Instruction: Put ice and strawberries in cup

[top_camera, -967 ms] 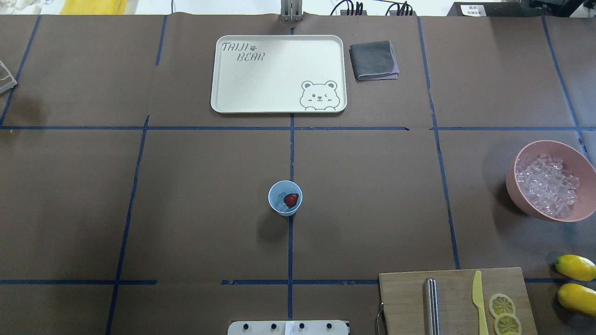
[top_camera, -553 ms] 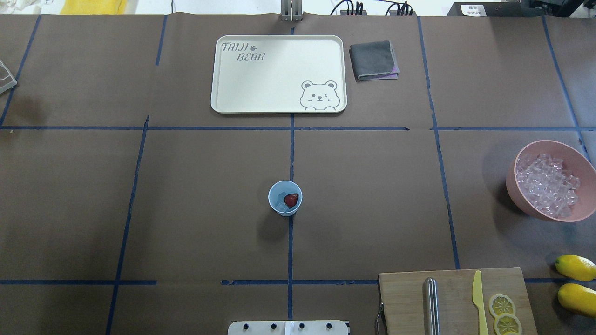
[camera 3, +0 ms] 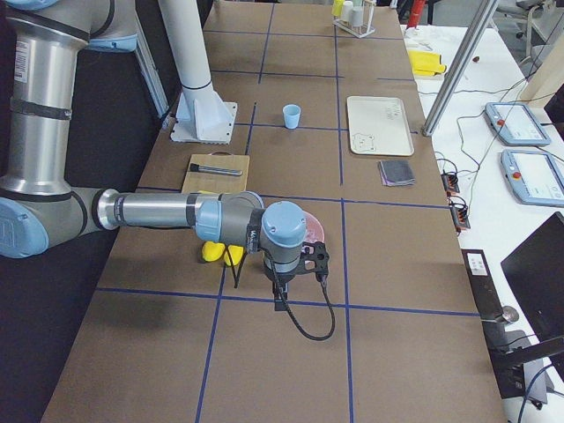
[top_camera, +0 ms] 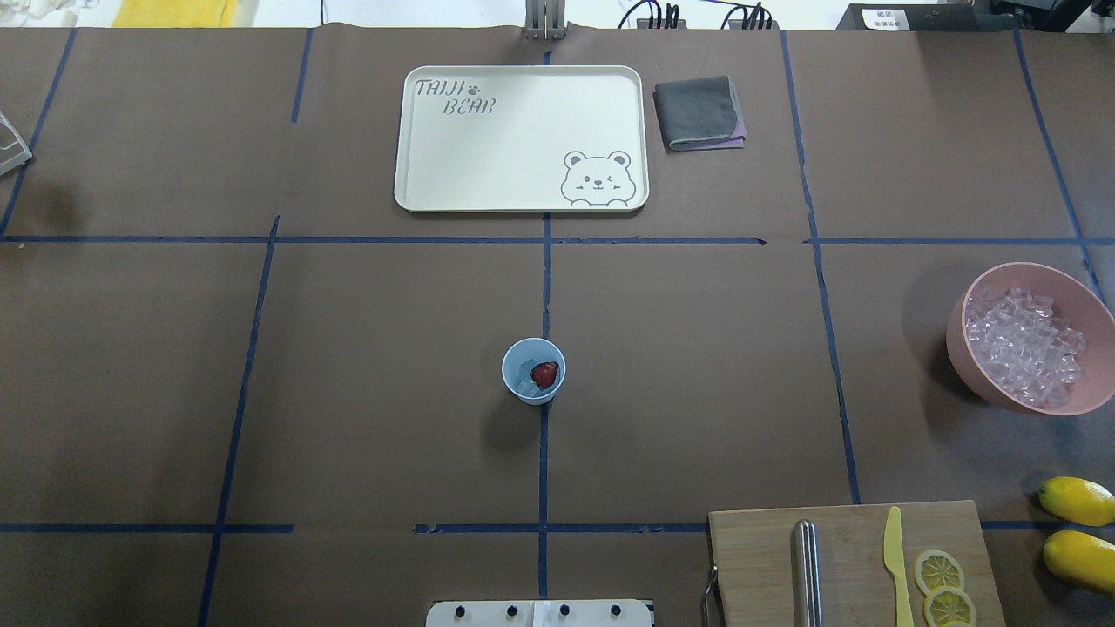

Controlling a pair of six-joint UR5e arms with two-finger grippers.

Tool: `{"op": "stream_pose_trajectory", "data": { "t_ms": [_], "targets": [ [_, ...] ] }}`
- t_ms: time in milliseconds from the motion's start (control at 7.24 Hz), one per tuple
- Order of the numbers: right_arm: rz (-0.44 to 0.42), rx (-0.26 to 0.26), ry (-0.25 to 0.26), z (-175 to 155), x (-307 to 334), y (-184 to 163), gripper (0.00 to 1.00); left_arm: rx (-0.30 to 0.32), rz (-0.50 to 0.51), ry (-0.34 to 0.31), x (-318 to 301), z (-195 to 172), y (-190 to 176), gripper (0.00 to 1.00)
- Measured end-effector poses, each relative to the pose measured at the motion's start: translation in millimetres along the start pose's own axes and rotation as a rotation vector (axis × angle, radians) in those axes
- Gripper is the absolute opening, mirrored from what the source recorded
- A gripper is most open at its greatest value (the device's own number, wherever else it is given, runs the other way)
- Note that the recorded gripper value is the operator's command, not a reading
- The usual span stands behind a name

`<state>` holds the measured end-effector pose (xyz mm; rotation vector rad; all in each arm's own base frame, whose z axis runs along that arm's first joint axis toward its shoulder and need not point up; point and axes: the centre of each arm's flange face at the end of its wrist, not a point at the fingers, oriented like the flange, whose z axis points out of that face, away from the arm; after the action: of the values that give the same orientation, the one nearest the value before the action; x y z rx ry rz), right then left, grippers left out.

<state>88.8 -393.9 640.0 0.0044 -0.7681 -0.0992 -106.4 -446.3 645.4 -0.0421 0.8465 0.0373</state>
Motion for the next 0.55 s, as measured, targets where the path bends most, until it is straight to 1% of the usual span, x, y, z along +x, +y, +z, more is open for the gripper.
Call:
{"op": "stream_pose_trajectory", "data": {
  "t_ms": [553],
  "targets": [
    [-0.002, 0.001, 0.0, -0.6, -0.8, -0.2, 1.0, -0.004, 0.005, -0.013, -0.5, 0.0, 1.3, 1.0]
  ]
}}
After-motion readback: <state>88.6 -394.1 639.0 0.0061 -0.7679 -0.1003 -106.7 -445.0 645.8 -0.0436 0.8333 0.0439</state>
